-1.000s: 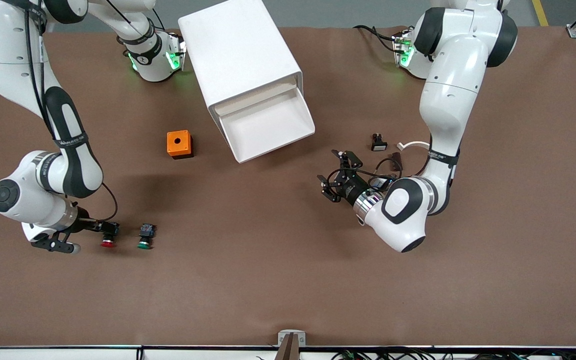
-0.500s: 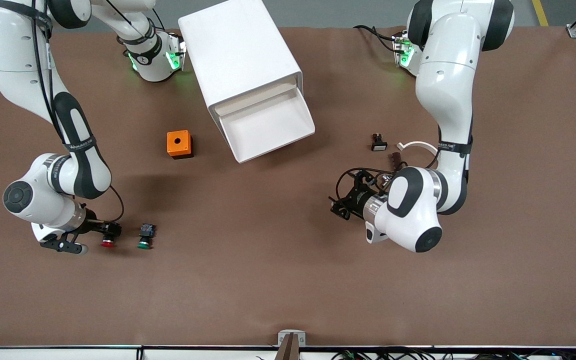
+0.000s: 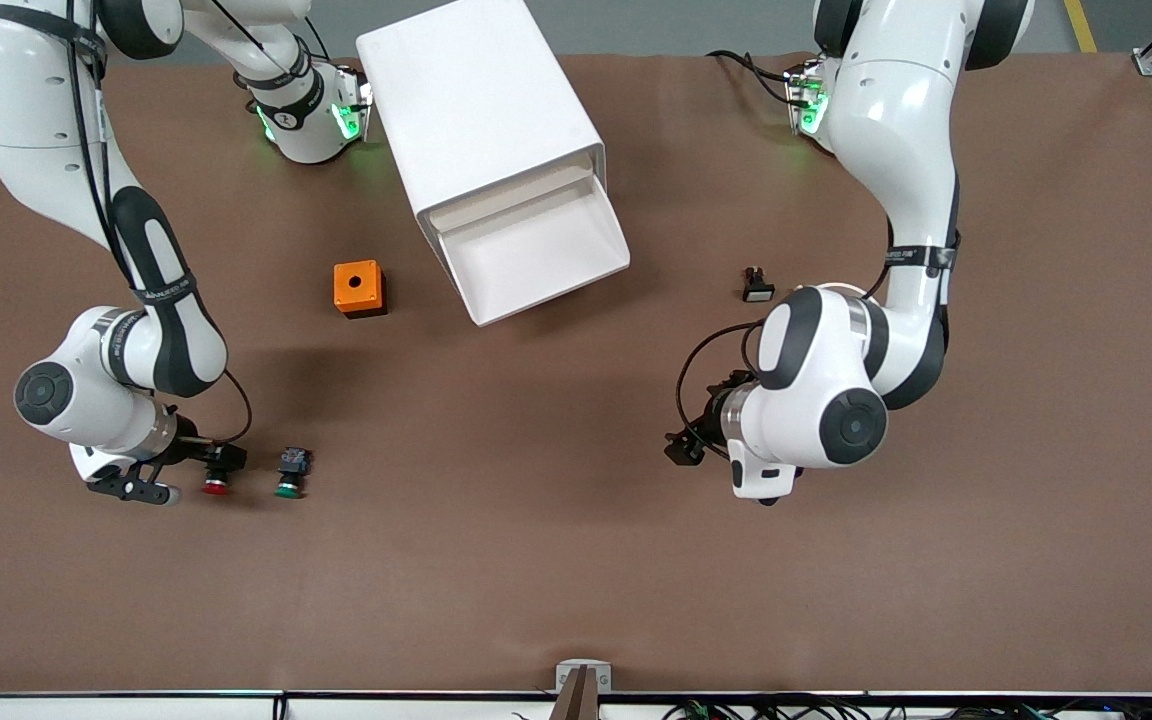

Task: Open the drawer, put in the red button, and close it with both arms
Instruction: 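Lower the right gripper onto the red button while the left gripper withdraws, then close the right gripper on the red button and lift it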

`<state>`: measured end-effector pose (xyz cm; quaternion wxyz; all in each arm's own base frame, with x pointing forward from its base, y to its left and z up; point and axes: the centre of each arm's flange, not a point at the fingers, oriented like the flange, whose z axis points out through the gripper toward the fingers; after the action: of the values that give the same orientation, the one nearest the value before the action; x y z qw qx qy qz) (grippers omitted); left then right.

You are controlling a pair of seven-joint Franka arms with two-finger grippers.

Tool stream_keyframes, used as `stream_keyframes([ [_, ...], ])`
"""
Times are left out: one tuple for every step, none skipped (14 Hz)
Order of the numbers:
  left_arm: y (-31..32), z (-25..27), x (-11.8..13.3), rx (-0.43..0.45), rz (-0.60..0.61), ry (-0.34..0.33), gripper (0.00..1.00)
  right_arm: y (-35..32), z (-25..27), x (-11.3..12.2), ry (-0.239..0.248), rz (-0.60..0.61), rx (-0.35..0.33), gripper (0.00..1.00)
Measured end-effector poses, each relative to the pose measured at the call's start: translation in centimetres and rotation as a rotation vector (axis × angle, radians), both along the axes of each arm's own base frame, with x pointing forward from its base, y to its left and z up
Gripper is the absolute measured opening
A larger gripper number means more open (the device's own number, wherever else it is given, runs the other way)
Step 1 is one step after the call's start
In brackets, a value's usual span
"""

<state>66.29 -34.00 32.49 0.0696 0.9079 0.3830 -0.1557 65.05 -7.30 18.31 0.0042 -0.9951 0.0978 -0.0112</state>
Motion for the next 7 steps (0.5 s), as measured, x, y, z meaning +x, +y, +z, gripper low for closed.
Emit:
stream_keyframes([
  [-0.5,1.2,-0.1,0.014,-0.016,-0.036,1.00,0.0,-0.1,0.0,0.000,0.001,0.000,1.00],
  [-0.7,2.4,-0.2,0.022,-0.028,-0.062,1.00,0.1,-0.1,0.0,0.001,0.001,0.000,1.00],
  [-0.7,3.7,-0.3,0.028,-0.036,-0.083,1.00,0.1,-0.2,0.0,0.001,0.001,0.000,1.00],
  [-0.5,4.8,-0.3,0.036,-0.041,-0.103,1.00,0.2,-0.2,-0.1,0.002,0.002,0.000,1.00],
  [-0.2,5.7,-0.3,0.050,-0.048,-0.121,1.00,0.2,-0.3,-0.1,0.002,0.003,0.001,1.00],
  [-0.2,6.3,-0.3,0.067,-0.057,-0.135,1.00,0.3,-0.3,-0.1,0.002,0.004,0.001,1.00],
  [-0.2,6.5,-0.4,0.090,-0.070,-0.146,1.00,0.4,-0.3,-0.1,0.002,0.005,0.001,1.00],
])
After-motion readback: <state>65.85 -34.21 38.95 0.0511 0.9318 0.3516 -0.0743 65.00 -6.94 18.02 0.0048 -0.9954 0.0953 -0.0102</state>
